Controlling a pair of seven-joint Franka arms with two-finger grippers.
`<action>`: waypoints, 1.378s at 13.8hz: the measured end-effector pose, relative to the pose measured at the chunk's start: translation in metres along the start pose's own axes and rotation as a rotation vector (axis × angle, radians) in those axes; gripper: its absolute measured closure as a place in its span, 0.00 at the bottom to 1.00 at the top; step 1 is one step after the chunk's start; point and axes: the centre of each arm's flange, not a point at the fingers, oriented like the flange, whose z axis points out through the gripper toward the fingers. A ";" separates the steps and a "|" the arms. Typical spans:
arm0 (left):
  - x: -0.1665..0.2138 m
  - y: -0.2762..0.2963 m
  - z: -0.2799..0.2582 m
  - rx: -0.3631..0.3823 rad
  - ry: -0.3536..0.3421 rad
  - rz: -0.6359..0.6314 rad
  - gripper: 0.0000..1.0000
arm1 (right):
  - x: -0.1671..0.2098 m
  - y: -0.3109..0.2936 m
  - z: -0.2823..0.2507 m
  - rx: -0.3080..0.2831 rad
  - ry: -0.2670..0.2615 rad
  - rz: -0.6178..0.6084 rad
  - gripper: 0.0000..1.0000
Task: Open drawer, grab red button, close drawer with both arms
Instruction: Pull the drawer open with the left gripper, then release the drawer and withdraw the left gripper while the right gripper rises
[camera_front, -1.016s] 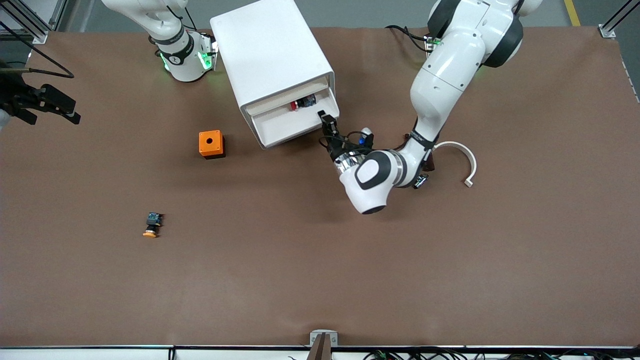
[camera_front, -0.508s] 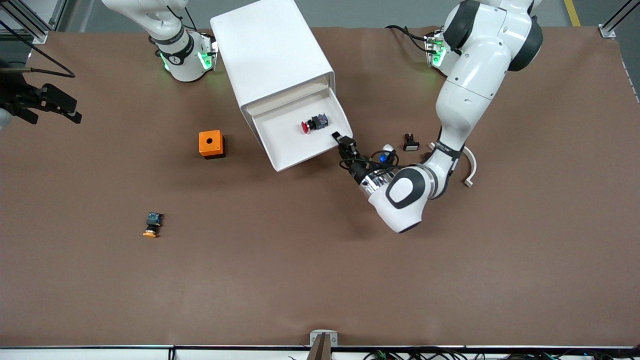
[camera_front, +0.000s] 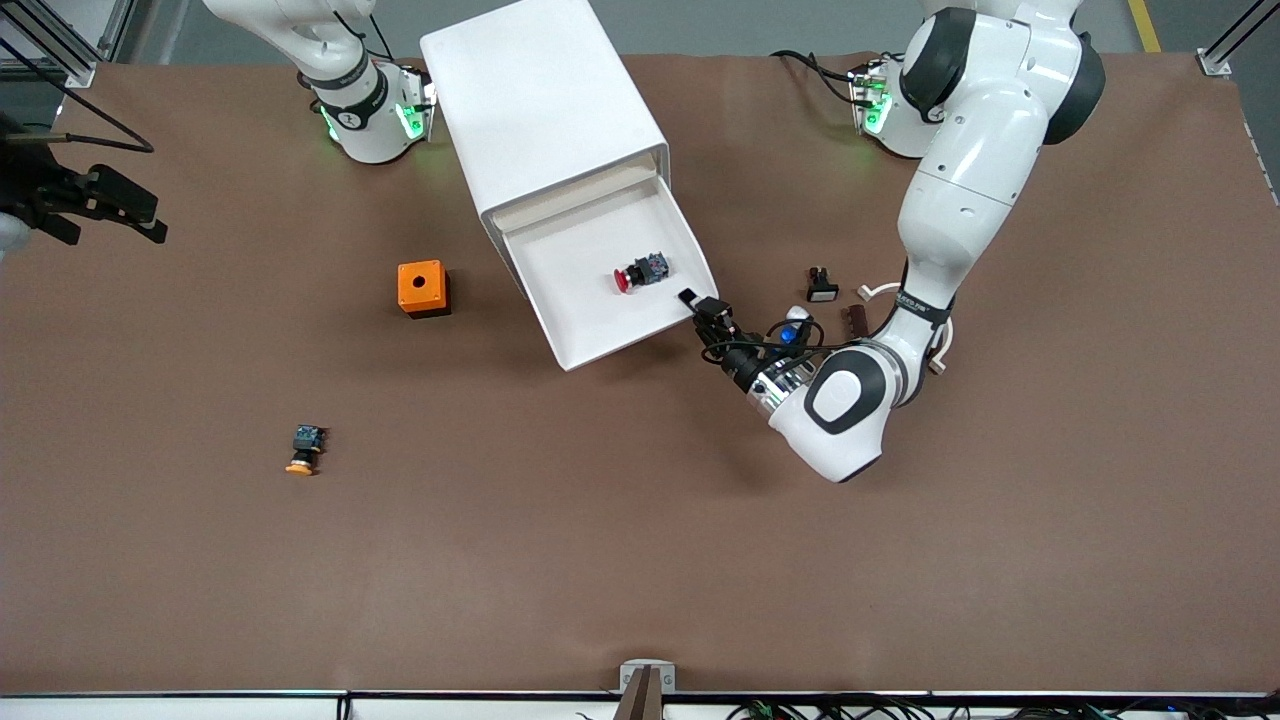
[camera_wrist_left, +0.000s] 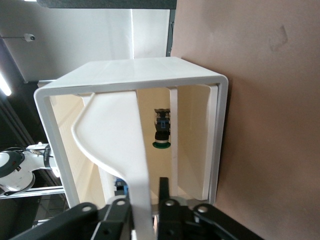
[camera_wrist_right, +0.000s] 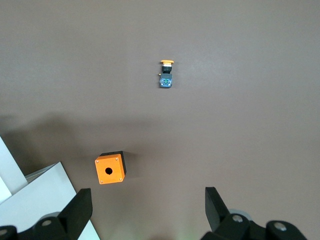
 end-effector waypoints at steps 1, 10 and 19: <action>-0.001 0.000 -0.001 -0.007 -0.006 0.025 0.65 | 0.000 0.000 0.001 0.000 -0.002 0.000 0.00; -0.015 -0.028 -0.063 -0.121 -0.085 0.640 0.00 | 0.031 -0.002 0.042 -0.005 -0.076 -0.004 0.00; -0.019 -0.136 -0.139 -0.527 0.299 1.352 0.00 | 0.044 0.000 0.066 -0.019 -0.119 0.012 0.00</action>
